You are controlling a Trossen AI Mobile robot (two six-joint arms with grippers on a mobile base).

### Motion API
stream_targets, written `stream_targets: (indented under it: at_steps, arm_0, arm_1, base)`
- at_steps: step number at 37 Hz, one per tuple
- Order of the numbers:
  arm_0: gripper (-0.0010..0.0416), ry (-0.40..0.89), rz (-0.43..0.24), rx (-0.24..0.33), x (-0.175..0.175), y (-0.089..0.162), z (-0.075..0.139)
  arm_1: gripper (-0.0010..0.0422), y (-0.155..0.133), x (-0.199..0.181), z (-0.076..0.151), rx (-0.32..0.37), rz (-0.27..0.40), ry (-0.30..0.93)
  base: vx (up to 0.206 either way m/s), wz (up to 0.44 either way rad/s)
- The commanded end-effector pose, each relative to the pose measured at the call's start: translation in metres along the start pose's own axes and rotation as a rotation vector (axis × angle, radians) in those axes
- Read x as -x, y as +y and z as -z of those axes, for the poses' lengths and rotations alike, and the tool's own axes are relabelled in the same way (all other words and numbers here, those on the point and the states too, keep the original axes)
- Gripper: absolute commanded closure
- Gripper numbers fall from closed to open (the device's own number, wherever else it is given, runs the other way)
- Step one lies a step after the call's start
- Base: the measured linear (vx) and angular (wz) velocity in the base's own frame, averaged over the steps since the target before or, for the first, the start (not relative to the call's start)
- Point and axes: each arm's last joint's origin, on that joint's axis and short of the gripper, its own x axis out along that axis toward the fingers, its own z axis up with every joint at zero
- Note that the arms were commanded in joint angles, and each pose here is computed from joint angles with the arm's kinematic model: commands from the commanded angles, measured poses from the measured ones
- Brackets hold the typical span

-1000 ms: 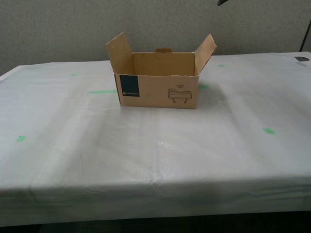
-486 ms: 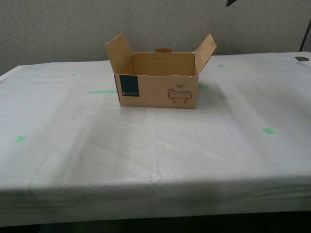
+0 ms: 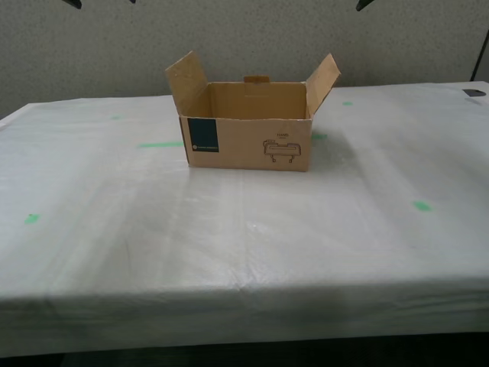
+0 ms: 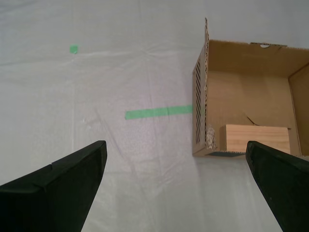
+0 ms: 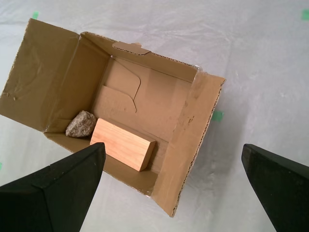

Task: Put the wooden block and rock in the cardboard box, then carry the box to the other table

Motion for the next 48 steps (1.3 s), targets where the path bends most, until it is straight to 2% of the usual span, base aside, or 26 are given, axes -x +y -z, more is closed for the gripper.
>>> stream_targets:
  at_steps: [1, 14, 18, 21, 29, 37, 44, 48]
  arm_0:
    - [0.0012, -0.002, 0.003, 0.018, 0.001, 0.0, 0.0]
    - [0.0012, -0.016, 0.007, 0.036, 0.007, 0.002, 0.0]
    - [0.0012, -0.035, 0.065, 0.04, 0.011, 0.001, 0.0]
    - [0.0012, -0.051, 0.113, 0.04, 0.016, 0.001, 0.0]
    - [0.0012, -0.083, 0.11, 0.066, 0.03, 0.005, 0.001]
    - [0.0012, -0.09, 0.109, 0.067, 0.029, 0.005, 0.001]
    - [0.0012, -0.095, 0.106, 0.04, 0.028, 0.002, 0.019]
    - [0.0012, -0.136, 0.1, 0.045, 0.038, 0.002, 0.032]
  arm_1:
    - [0.0018, 0.002, 0.003, 0.005, -0.002, -0.002, -0.001]
    - [0.0018, 0.002, 0.01, 0.005, -0.029, 0.01, -0.033]
    - [0.0018, 0.001, 0.011, 0.005, -0.032, 0.056, -0.028]
    - [0.0018, 0.0, 0.011, 0.004, -0.032, 0.065, -0.031]
    - [0.0018, 0.0, 0.011, 0.003, -0.035, 0.067, -0.045]
    - [0.0018, 0.0, 0.011, 0.003, -0.042, 0.067, -0.049]
    - [0.0018, 0.0, 0.011, 0.003, -0.042, 0.067, -0.049]
    - [0.0018, 0.0, 0.011, 0.002, -0.042, 0.067, -0.05]
  base:
    - [0.0, 0.0]
    - [0.0, 0.0]
    - [0.0, 0.0]
    - [0.0, 0.0]
    - [0.0, 0.0]
    - [0.0, 0.0]
    - [0.0, 0.0]
    - [0.0, 0.0]
